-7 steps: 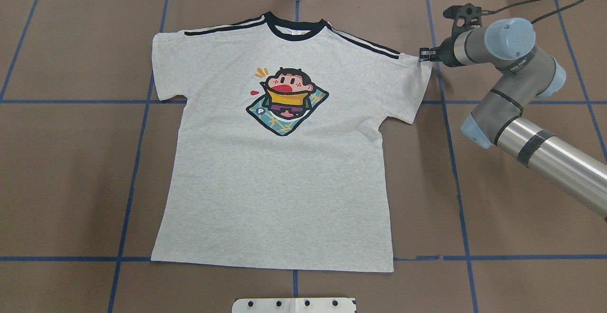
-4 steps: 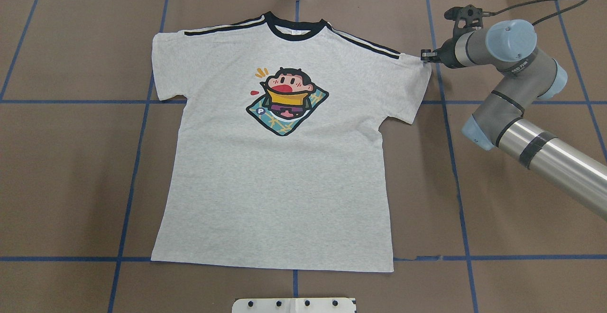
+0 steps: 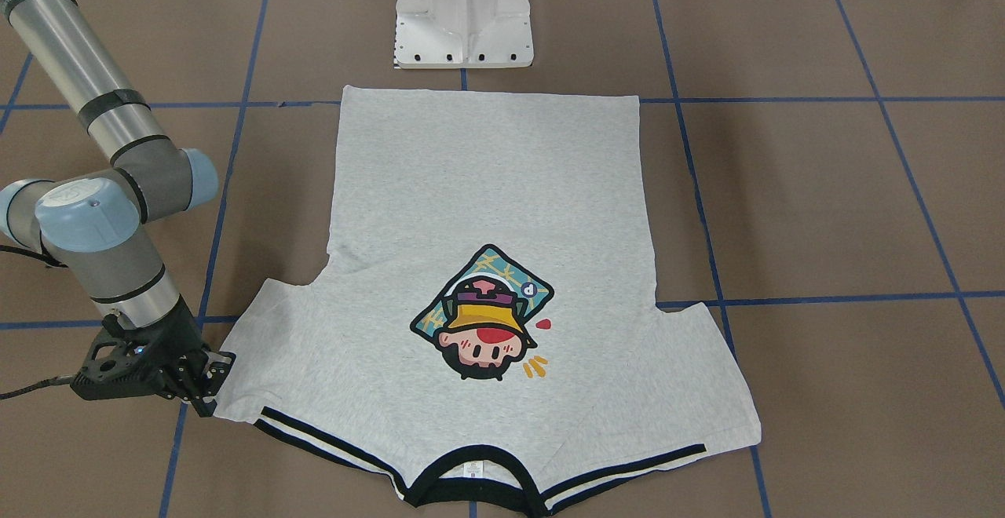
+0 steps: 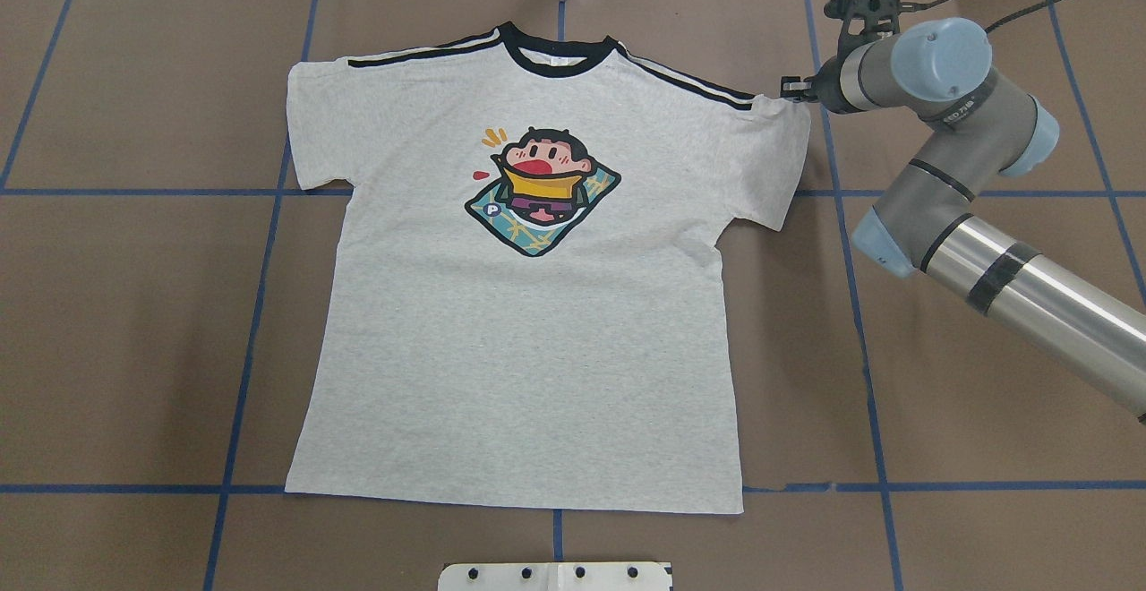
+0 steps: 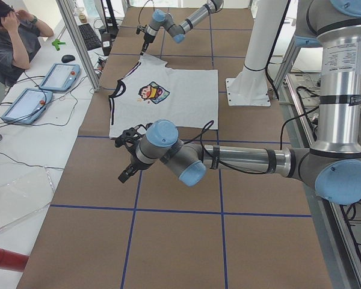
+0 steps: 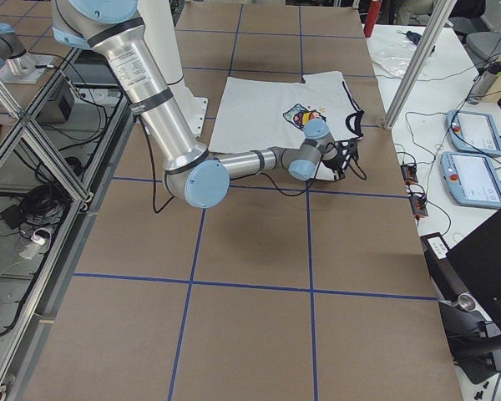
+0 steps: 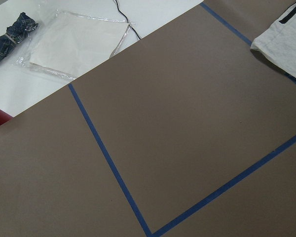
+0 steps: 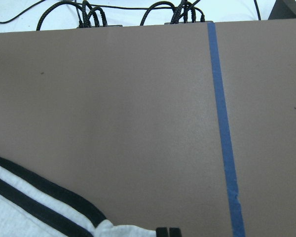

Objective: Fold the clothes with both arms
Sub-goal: 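Fold the sleeve inward onto the shirt body with the right gripper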

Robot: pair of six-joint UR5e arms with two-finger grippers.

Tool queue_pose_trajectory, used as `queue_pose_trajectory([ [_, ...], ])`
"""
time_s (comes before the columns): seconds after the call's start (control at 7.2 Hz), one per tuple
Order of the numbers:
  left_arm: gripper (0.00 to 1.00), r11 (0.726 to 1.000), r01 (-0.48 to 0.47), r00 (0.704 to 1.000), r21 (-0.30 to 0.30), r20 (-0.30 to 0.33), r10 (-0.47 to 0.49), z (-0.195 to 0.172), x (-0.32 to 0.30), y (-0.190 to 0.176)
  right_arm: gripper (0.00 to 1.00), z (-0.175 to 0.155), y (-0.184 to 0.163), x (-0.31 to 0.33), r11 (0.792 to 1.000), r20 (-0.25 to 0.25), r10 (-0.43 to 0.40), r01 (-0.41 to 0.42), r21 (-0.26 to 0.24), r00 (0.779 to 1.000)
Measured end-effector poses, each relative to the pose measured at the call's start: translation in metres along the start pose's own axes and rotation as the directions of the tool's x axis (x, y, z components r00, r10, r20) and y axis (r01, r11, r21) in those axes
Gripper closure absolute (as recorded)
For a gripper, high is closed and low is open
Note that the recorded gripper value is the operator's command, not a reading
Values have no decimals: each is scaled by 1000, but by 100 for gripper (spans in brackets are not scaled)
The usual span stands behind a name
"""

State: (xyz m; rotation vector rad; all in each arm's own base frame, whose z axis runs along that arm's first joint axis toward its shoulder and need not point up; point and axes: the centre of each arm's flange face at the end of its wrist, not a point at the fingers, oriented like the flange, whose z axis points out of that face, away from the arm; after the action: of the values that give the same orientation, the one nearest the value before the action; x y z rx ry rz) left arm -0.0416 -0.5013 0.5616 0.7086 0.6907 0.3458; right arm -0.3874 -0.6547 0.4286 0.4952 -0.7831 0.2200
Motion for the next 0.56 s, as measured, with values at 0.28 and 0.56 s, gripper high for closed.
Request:
queue_pose_trajectory([
  [0.28, 0, 1000, 0, 1000, 1, 0, 0, 0, 0, -1, 100, -24, -16, -97, 1000, -202, 15, -19, -21, 979],
  [0.56, 0, 1000, -1, 1000, 0, -1, 1, 0, 0, -1, 100, -29, -17, -191, 991, -321, 125, -130, 5, 939],
])
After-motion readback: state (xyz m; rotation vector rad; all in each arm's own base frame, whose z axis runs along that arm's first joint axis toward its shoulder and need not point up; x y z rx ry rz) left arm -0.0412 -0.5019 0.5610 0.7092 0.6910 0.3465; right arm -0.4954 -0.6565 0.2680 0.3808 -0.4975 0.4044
